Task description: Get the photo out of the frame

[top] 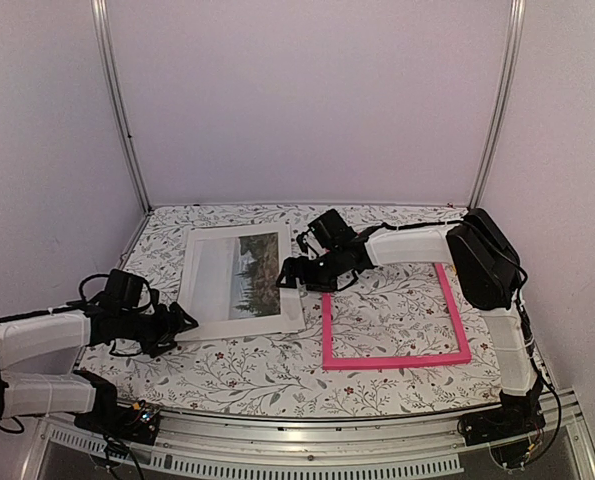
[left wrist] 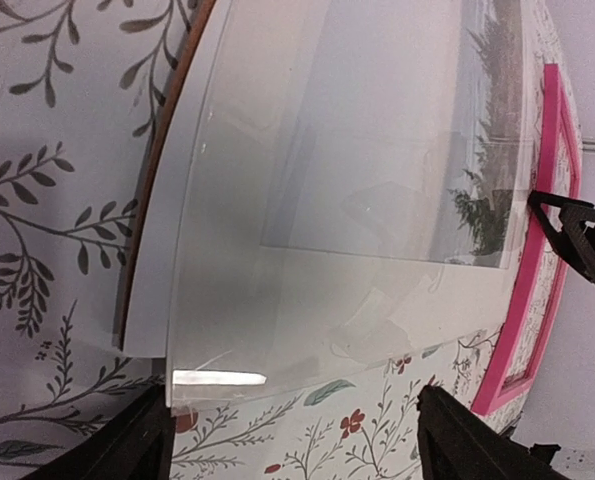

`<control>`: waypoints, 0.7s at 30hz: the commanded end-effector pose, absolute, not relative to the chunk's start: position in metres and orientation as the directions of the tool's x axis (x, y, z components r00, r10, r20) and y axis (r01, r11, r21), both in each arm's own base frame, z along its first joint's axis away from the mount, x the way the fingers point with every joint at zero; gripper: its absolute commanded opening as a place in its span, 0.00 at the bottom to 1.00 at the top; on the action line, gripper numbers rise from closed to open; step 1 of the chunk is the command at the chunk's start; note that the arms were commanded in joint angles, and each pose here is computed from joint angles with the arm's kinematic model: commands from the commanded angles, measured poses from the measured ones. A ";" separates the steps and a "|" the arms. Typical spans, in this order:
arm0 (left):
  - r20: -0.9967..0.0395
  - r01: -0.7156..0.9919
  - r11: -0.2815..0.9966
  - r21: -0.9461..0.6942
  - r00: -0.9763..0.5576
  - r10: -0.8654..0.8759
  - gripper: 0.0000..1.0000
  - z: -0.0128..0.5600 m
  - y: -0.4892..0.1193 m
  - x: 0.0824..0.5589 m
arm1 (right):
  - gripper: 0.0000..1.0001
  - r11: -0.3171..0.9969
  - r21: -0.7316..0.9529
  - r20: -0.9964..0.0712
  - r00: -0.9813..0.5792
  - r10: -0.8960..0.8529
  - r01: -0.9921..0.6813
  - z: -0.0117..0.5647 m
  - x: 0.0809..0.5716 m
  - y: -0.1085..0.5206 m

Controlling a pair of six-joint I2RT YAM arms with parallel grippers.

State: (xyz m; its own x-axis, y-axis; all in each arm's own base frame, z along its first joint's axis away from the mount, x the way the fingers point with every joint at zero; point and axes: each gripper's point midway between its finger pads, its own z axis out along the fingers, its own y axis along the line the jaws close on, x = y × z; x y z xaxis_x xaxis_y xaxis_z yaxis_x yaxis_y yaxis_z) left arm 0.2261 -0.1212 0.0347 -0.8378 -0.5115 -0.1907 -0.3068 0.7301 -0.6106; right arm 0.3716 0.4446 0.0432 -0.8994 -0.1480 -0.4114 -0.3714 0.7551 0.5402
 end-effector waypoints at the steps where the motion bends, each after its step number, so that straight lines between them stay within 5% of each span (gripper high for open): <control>1: -0.121 -0.360 0.730 -0.581 -0.849 -0.515 0.84 0.019 -0.122 0.208 | 0.96 0.764 0.526 -0.400 -0.902 -0.163 -0.372 0.046 0.364 0.437; 21: -0.139 -0.331 0.717 -0.614 -0.848 -0.511 0.42 0.032 -0.128 0.214 | 0.95 0.771 0.529 -0.375 -0.912 -0.163 -0.355 0.040 0.353 0.428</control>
